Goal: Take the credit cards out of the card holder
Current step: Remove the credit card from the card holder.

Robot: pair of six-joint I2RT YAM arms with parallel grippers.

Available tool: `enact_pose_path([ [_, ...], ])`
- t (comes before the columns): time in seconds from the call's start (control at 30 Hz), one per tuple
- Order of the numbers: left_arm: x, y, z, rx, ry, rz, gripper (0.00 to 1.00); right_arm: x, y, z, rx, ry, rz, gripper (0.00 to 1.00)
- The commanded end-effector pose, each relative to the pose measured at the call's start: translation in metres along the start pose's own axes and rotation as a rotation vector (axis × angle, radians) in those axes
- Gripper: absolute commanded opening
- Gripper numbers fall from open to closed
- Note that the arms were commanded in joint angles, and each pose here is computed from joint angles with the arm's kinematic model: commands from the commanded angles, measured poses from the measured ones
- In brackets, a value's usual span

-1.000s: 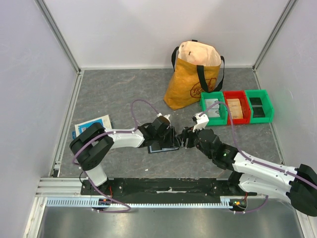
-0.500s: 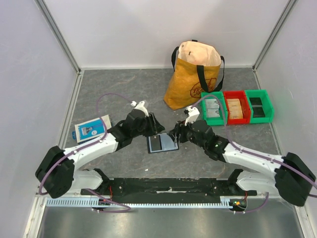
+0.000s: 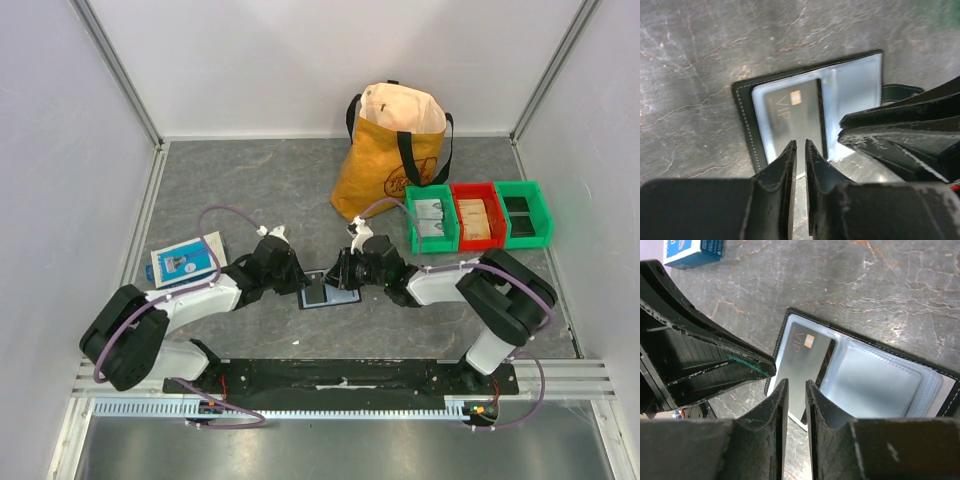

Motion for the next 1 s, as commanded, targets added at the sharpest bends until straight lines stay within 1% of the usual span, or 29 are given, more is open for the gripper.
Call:
enact_pose_path([
  [0.0, -0.013, -0.011, 0.009, -0.034, 0.002, 0.029, 0.16, -0.005, 0.003, -0.001, -0.074, 0.085, -0.012, 0.26],
  [0.2, -0.02, -0.035, 0.025, 0.013, 0.05, 0.092, 0.1, 0.001, -0.017, -0.038, -0.155, 0.019, 0.023, 0.26],
  [0.37, -0.019, -0.047, 0.032, 0.052, 0.062, 0.121, 0.09, 0.001, -0.022, -0.036, -0.197, 0.071, 0.058, 0.27],
  [0.5, -0.016, -0.049, 0.033, 0.061, 0.059, 0.117, 0.08, -0.002, -0.021, -0.031, -0.208, 0.107, 0.067, 0.28],
  [0.83, -0.012, -0.053, 0.034, 0.084, 0.054, 0.12, 0.07, -0.011, -0.025, -0.036, -0.213, 0.087, 0.096, 0.27],
  [0.97, -0.003, -0.041, 0.03, 0.098, 0.047, 0.058, 0.07, -0.011, -0.027, -0.042, -0.198, 0.051, 0.099, 0.27],
])
Point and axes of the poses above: each gripper's point midway between its finger pads, its own x axis back along the fingers, its own z axis along the line the jaws close on, y = z × x, the point moved 3 cm from there along x, back along the fingers, and after that the axes turned 9 degrees about -x, right-handed, at the moved point
